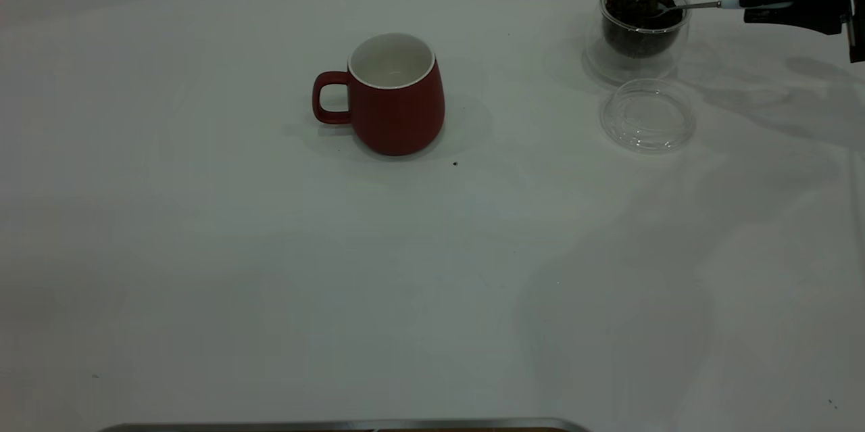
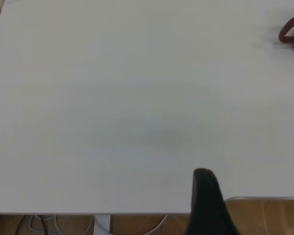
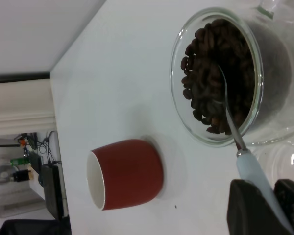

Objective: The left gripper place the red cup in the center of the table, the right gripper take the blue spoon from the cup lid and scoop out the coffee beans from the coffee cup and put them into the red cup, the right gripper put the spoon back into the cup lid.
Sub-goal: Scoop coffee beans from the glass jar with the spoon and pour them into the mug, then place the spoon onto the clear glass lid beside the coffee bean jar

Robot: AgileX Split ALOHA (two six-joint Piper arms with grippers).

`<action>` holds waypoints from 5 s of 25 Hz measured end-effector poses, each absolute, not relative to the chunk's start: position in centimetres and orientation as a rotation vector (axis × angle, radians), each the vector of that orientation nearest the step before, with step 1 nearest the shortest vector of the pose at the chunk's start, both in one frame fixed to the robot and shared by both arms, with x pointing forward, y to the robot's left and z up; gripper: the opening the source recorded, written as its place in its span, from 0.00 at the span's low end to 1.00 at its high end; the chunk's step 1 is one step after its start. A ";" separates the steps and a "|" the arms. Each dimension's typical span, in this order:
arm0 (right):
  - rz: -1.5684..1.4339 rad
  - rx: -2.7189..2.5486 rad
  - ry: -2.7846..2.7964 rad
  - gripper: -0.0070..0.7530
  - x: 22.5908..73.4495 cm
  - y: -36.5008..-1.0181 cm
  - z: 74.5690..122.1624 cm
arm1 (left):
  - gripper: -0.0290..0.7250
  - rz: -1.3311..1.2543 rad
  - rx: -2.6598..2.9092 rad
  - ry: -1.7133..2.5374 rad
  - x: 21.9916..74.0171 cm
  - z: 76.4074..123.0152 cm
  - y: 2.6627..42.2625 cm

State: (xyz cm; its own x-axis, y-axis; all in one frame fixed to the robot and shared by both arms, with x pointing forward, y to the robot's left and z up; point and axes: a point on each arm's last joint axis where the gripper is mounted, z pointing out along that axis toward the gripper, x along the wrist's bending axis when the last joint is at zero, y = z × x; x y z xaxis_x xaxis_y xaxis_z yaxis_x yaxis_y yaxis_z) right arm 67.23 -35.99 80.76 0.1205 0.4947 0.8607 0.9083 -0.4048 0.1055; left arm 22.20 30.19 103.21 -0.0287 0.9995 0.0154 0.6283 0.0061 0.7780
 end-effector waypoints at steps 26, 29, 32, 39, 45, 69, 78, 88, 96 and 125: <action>-1.322 -1.856 -1.291 0.15 67.7 -34.6 81.8 | 0.75 0.835 1.678 1.716 22.2 103.2 30.2; -1.332 -1.838 -1.283 0.15 68.0 -33.4 82.0 | 0.75 0.835 1.678 1.716 22.2 103.2 30.2; -1.326 -1.811 -1.293 0.15 68.2 -31.9 82.0 | 0.75 0.835 1.678 1.716 22.2 103.2 30.2; -1.263 -1.697 -1.378 0.15 68.1 -26.0 82.1 | 0.75 0.835 1.678 1.716 22.2 103.2 30.2; -1.217 -1.596 -1.430 0.15 67.5 -20.7 82.2 | 0.75 0.835 1.678 1.716 22.2 103.2 30.2; -1.232 -1.274 -1.896 0.15 65.5 -14.4 81.4 | 0.75 0.835 1.679 1.716 22.2 103.2 30.2; -1.288 -1.288 -2.128 0.15 66.4 -14.9 80.6 | 0.75 0.835 1.679 1.716 22.2 103.2 30.2; -1.309 -1.239 -2.132 0.15 66.4 -14.8 81.7 | 0.75 0.835 1.678 1.716 22.2 103.2 30.2; -1.310 -1.179 -2.260 0.15 65.8 -15.4 90.8 | 0.75 0.835 1.678 1.716 22.2 103.2 30.2; -1.093 -2.194 -1.092 0.15 54.3 -30.8 79.8 | 0.75 0.836 1.679 1.715 22.2 103.2 30.2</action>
State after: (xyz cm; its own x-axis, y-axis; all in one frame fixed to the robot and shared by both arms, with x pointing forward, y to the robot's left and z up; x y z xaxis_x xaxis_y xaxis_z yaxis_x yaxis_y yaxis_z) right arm 54.28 -30.82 79.83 0.3709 0.4512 0.8117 0.8115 -0.5825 -0.0470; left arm 22.20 30.19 103.21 -0.0286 0.9995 0.0155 0.6283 0.0058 0.7780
